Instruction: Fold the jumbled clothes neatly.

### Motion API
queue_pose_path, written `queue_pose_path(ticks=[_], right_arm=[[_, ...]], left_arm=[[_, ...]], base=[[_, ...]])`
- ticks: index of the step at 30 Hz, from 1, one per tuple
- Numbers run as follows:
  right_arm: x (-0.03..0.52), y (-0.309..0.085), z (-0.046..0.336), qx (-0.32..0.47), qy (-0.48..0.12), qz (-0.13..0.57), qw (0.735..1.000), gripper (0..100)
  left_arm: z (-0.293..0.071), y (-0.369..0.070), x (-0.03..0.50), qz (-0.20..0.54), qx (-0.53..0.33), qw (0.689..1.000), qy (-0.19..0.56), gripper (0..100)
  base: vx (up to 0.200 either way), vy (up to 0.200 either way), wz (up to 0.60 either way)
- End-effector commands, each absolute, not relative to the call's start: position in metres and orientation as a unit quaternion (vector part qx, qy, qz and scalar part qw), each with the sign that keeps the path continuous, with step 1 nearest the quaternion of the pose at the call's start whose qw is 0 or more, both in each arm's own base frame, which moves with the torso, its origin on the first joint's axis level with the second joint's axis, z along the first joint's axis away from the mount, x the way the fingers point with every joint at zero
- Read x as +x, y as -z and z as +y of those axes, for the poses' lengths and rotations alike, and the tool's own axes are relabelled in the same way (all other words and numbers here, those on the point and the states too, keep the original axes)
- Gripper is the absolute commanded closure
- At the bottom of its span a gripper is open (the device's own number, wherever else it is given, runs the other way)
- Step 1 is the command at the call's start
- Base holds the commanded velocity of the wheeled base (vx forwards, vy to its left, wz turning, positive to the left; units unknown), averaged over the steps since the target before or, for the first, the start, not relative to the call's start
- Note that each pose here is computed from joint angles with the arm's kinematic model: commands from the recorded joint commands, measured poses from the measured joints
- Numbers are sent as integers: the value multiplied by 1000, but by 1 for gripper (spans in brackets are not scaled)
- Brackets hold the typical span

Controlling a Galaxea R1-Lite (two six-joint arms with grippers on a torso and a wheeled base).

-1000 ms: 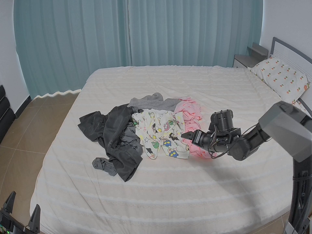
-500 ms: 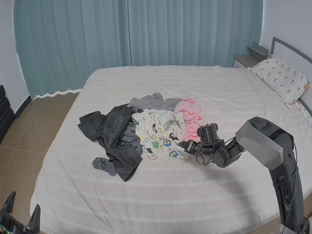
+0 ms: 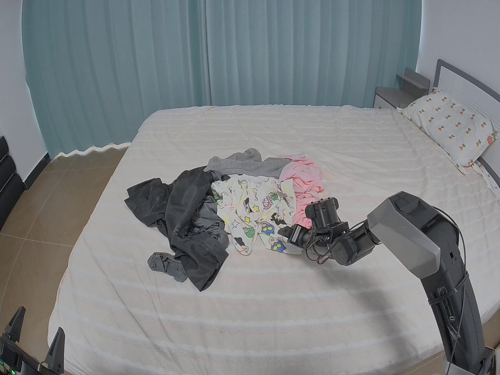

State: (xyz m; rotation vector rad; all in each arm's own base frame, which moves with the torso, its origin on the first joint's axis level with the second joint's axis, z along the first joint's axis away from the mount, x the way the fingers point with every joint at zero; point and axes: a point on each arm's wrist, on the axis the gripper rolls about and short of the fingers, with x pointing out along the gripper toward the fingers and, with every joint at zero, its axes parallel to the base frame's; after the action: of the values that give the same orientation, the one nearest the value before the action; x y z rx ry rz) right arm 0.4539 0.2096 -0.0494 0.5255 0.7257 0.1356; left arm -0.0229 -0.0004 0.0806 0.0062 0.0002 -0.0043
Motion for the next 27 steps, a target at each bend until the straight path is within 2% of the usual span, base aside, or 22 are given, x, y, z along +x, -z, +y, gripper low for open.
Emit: queue_pose_path(ticks=[1, 10, 11, 23, 27], right_arm=[[458, 53, 220, 253, -73, 350, 899, 0], [454, 52, 244, 254, -86, 359, 894, 0], [454, 51, 245, 259, -86, 359, 893, 100], [450, 53, 239, 252, -62, 365, 894, 100], [439, 39, 234, 261, -57, 372, 889, 100]], left_arm=[[0, -76, -23, 2, 3, 1000, 2, 0], [0, -76, -23, 2, 3, 1000, 2, 0], [0, -76, -23, 2, 3, 1000, 2, 0], [0, -76, -23, 2, 3, 1000, 2, 0], [0, -76, -23, 2, 3, 1000, 2, 0]], base=[[0, 0, 0], [0, 0, 0], [0, 0, 0], [0, 0, 0], [0, 0, 0]])
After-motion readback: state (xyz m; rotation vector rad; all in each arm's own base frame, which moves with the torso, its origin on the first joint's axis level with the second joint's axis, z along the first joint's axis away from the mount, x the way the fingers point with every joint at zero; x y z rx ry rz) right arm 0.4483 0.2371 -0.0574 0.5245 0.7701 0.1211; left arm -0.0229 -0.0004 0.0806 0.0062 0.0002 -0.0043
